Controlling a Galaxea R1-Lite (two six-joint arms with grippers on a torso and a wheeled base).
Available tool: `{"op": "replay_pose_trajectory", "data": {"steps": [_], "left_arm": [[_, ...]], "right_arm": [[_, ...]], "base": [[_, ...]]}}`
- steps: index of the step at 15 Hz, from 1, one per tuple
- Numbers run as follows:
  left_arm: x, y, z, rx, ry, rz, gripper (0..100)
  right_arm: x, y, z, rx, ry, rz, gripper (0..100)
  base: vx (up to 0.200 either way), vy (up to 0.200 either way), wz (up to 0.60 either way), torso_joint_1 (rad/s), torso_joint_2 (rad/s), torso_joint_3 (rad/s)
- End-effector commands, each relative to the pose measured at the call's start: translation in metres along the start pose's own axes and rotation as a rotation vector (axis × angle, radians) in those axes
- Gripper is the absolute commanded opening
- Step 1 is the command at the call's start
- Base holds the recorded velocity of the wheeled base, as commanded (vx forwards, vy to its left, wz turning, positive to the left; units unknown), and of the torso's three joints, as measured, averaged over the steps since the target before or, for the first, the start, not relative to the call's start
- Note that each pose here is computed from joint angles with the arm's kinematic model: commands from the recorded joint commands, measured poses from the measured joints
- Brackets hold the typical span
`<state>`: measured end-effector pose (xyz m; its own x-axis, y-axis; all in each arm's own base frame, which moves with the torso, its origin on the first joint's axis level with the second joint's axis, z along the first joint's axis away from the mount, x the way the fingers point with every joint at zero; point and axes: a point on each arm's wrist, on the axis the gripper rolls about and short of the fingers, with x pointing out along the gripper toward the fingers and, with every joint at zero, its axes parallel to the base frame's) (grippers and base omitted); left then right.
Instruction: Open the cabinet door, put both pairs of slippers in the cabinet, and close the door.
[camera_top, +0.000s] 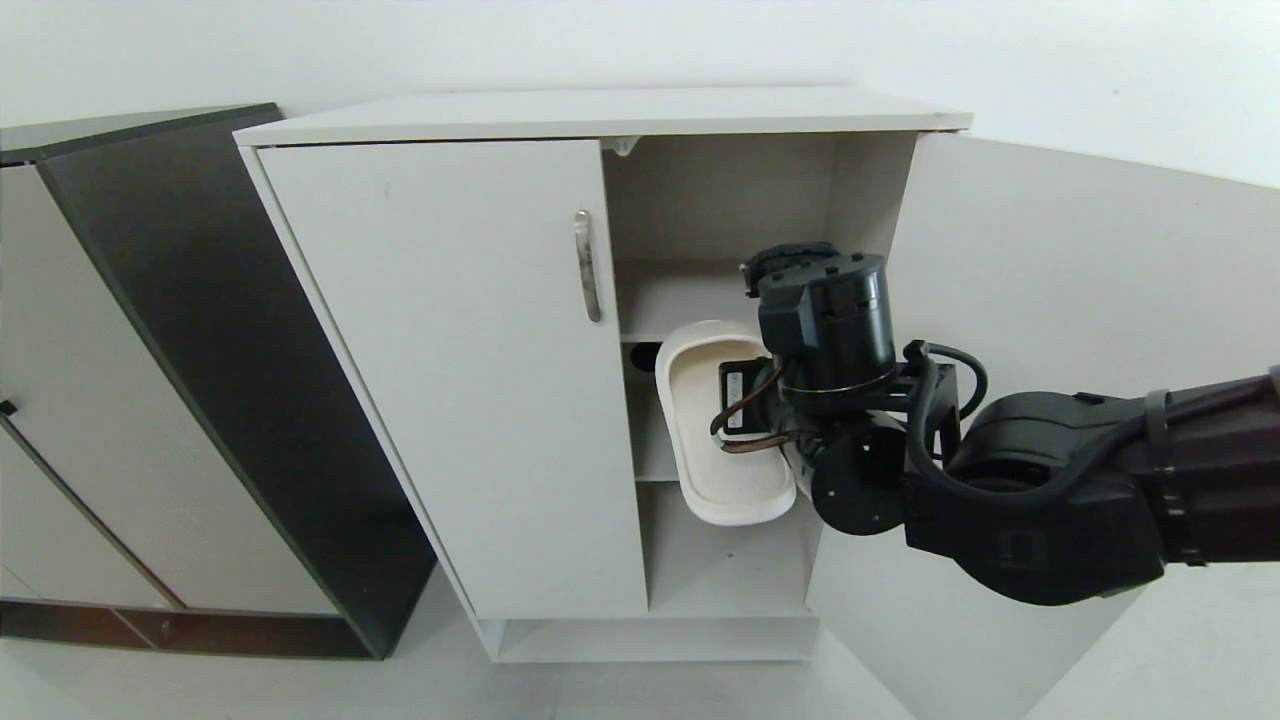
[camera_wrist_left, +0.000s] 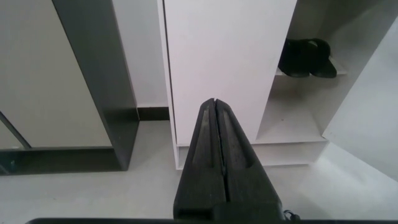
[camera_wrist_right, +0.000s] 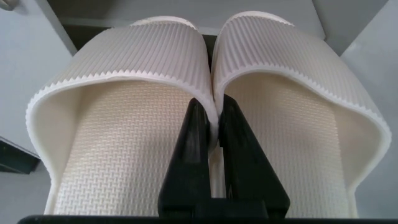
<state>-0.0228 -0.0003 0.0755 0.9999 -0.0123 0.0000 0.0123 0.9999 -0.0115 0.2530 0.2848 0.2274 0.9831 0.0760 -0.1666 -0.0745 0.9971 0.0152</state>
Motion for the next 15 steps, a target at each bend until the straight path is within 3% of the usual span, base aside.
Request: {"op": "replay_pose_trajectory", "data": {"steps": [1, 11, 15], "left_arm": [[0.000, 0.000, 0.000, -0.001, 0.000, 0.000, 0], [0.000, 0.000, 0.000, -0.001, 0.002, 0.000, 0], [0.000, 0.000, 0.000, -0.002, 0.002, 0.000, 0]], "right_arm": [[0.001, 0.001, 0.000, -0.001, -0.002, -0.001, 0], [0.018, 0.007, -0.002, -0.008, -0.004, -0.019, 0], [0.027, 0.005, -0.004, -0.008, -0.003, -0.035, 0]], "base": [[0.200, 0.000, 0.00, 0.007, 0.01, 0.002], [0.200, 0.000, 0.00, -0.001, 0.00, 0.003], [0.000, 0.000, 0.00, 0.000, 0.00, 0.000]]}}
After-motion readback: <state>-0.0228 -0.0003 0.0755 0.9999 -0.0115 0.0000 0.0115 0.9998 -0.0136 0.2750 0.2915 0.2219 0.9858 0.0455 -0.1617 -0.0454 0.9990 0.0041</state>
